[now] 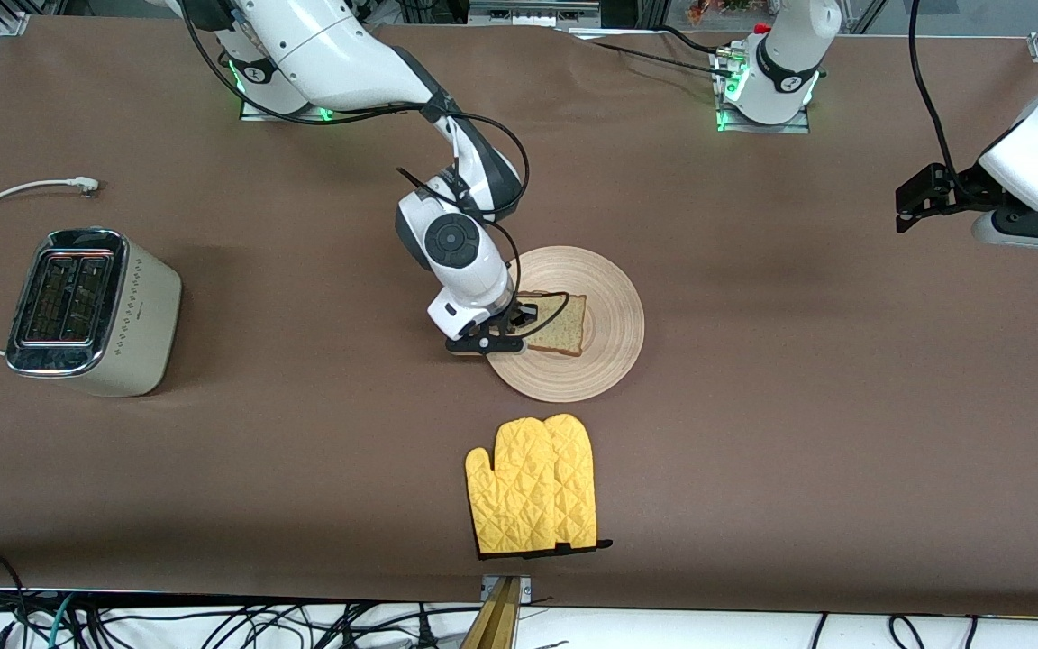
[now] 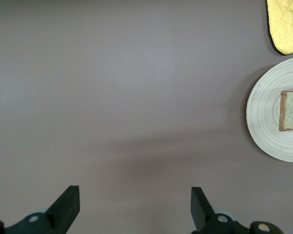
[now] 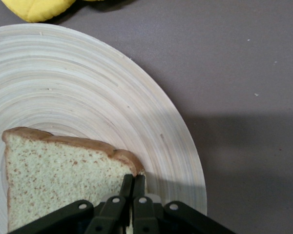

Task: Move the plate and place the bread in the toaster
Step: 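Lift the bread with the right gripper and carry it to the toaster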

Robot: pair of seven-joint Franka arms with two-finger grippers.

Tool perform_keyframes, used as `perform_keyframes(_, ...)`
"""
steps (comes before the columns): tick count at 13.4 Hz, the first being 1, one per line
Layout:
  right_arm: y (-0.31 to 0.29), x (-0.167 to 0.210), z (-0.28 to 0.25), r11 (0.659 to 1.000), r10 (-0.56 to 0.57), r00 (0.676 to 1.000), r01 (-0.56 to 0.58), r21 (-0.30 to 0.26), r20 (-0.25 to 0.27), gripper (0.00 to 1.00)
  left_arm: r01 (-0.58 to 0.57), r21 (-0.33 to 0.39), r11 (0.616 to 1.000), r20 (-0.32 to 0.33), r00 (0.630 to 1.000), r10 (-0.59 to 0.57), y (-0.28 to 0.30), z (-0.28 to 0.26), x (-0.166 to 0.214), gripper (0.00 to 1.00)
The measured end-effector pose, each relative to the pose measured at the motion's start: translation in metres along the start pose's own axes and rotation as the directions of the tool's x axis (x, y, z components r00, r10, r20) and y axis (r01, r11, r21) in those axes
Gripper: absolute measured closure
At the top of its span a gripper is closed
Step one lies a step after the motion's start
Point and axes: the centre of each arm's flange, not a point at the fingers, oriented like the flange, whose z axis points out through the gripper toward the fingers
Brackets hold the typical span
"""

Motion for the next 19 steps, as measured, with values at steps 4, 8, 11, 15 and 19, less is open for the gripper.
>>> perform_keyframes(4,-0.002,-0.001,0.001,1.000,-0.008,1.000,0.008,0.005,-0.007,0.97,0.003,0.000,1.000,0.001,1.000,-0.003,-0.001,0.000,0.000,0.00)
perform_keyframes(8,-0.007,0.003,-0.008,1.000,-0.012,1.000,0.012,0.019,-0.023,0.97,0.003,0.000,1.000,0.001,1.000,-0.003,-0.001,0.000,0.000,0.00)
perform_keyframes(11,-0.011,0.007,-0.029,1.000,-0.023,1.000,0.023,-0.003,-0.004,0.97,0.003,0.000,1.000,0.001,1.000,-0.003,-0.001,0.000,0.000,0.00)
perform_keyframes(15,-0.016,0.019,-0.113,0.984,-0.094,0.993,0.103,-0.145,0.071,0.97,0.003,0.000,1.000,0.001,1.000,-0.003,-0.001,0.000,0.000,0.00)
perform_keyframes(19,0.053,0.054,-0.209,0.962,-0.145,0.978,0.175,-0.211,0.152,0.97,0.004,0.000,1.000,0.001,1.000,-0.004,-0.001,0.000,0.000,0.00)
